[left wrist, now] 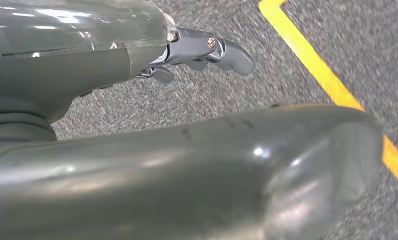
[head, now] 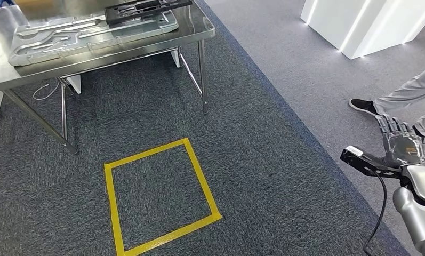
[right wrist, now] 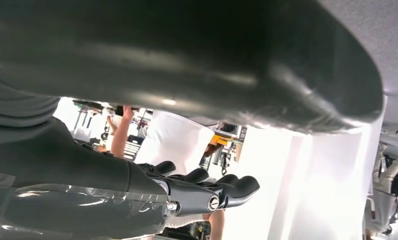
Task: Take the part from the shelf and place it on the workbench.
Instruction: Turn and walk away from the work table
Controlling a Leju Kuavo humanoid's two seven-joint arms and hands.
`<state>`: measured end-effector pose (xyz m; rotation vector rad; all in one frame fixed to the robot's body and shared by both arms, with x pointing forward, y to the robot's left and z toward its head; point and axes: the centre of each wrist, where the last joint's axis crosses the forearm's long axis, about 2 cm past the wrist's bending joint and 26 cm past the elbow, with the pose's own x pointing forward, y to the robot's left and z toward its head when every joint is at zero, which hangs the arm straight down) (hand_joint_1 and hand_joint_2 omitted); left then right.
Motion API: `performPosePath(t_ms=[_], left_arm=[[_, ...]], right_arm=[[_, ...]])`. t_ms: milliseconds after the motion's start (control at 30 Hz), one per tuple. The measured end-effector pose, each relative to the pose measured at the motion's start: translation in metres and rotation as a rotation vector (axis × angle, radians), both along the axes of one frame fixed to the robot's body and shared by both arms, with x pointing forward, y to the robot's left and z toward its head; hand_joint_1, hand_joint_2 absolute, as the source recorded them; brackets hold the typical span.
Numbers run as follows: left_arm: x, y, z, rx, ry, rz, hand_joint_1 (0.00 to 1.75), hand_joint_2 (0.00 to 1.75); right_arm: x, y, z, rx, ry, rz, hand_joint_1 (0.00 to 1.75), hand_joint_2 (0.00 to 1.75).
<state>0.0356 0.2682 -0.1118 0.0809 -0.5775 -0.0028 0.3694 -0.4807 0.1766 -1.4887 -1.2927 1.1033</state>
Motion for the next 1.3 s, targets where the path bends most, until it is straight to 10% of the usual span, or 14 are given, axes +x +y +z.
performPosePath(t_ms=[200, 667, 800, 900, 1033, 1300], left_arm=[[-0.001, 0.001, 0.0, 0.013, 0.0, 0.014, 0.0, 0.0], [-0.005, -0.008, 0.0, 0.005, 0.014, -0.021, 0.0, 0.0], [-0.004, -0.007, 0.0, 0.006, 0.012, -0.021, 0.0, 0.0], [-0.004, -0.007, 0.0, 0.006, 0.012, -0.024, 0.0, 0.0], [-0.005, -0.007, 0.0, 0.008, 0.013, -0.031, 0.0, 0.0], [-0.001, -0.007, 0.0, 0.009, 0.006, -0.038, 0.0, 0.0]], right_arm=[[0.003, 0.012, -0.006, 0.023, -0.04, 0.025, 0.0, 0.0], [-0.075, -0.016, -0.035, 0.006, -0.05, 0.002, 0.0, 0.0], [-0.08, -0.017, -0.032, 0.0, -0.06, 0.002, 0.0, 1.75], [-0.084, -0.017, -0.033, 0.012, -0.058, 0.003, 0.0, 1.75], [-0.097, -0.016, -0.035, 0.062, -0.053, 0.009, 0.0, 0.0], [-0.088, -0.02, -0.022, 0.105, -0.059, 0.019, 0.0, 0.0]])
